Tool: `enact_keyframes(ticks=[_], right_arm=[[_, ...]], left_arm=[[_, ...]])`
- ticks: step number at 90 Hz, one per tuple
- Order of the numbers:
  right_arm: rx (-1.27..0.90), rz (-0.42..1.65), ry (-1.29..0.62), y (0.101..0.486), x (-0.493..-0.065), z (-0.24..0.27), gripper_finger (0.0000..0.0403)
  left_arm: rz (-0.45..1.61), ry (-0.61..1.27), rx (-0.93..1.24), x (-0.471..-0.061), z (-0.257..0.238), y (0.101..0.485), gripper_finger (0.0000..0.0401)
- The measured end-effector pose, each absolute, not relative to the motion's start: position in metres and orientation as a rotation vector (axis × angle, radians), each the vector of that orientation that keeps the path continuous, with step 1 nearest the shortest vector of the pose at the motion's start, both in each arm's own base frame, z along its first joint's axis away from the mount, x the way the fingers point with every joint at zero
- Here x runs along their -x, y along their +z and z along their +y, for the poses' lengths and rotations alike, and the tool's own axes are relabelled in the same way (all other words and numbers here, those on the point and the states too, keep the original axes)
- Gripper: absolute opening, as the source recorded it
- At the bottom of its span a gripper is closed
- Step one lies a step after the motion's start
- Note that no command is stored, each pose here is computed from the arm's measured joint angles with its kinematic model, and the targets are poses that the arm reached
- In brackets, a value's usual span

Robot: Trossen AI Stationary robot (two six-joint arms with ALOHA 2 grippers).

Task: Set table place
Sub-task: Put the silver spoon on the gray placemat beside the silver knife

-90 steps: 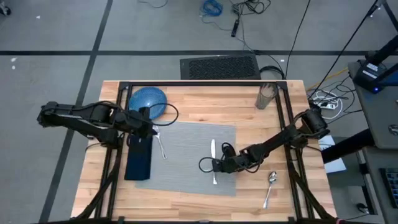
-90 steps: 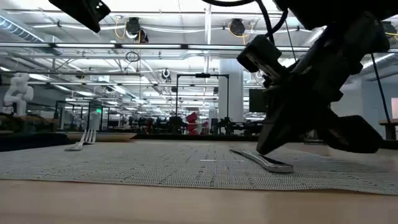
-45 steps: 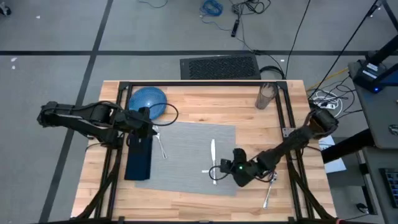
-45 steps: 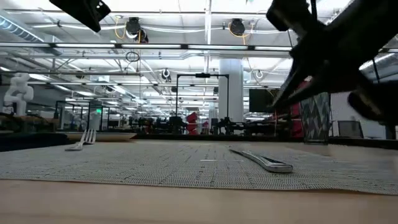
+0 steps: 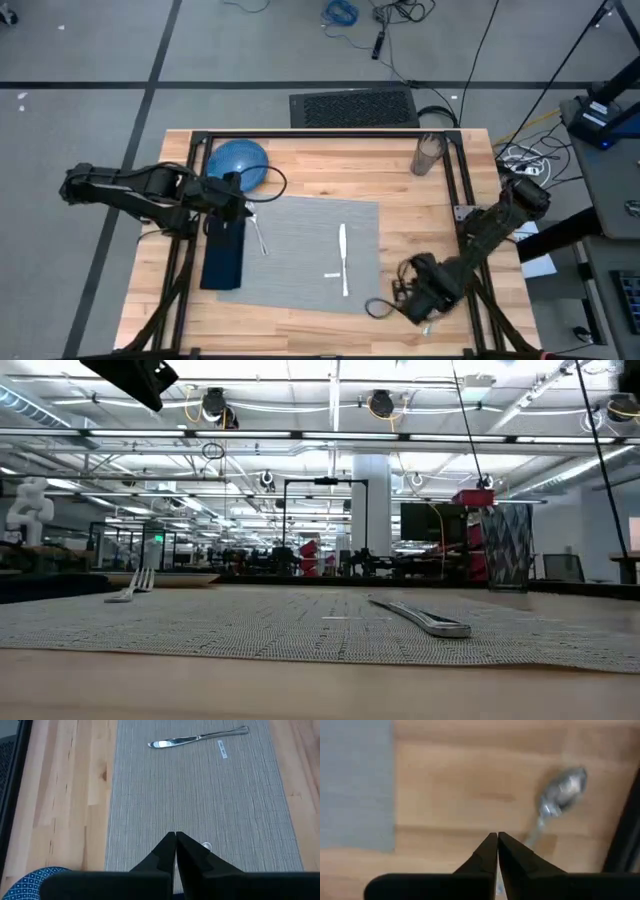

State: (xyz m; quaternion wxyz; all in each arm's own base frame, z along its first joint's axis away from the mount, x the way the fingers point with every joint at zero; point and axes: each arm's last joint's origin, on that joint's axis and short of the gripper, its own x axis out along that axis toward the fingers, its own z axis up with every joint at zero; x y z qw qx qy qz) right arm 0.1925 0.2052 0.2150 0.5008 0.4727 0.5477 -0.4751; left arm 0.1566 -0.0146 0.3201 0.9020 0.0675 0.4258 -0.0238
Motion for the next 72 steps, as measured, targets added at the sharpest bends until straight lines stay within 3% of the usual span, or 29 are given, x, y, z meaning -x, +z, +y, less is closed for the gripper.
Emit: enact_keyframes(ticks=[16,39,49,72], right_arm=[[-1.149,1.433,-1.133,0.208,-0.177,0.22,0.0032],[-1.131,1.357,-1.127,0.198,-0.175,0.217,0.0126],[-1.159,1.42,-1.2,0.18,-0.166,0.214,0.0158],[-1.325,1.402,-1.079,0.143,-0.169,0.208,0.0175]], left_arm=[[0.88,-0.05,-0.14,-0.157,-0.015,0.32,0.0],[0.88,-0.05,-0.14,-0.157,-0.015,0.32,0.0],[0.882,-0.05,-0.14,-0.156,-0.015,0.32,0.0],[0.896,-0.04,-0.12,-0.155,-0.015,0.319,0.0]])
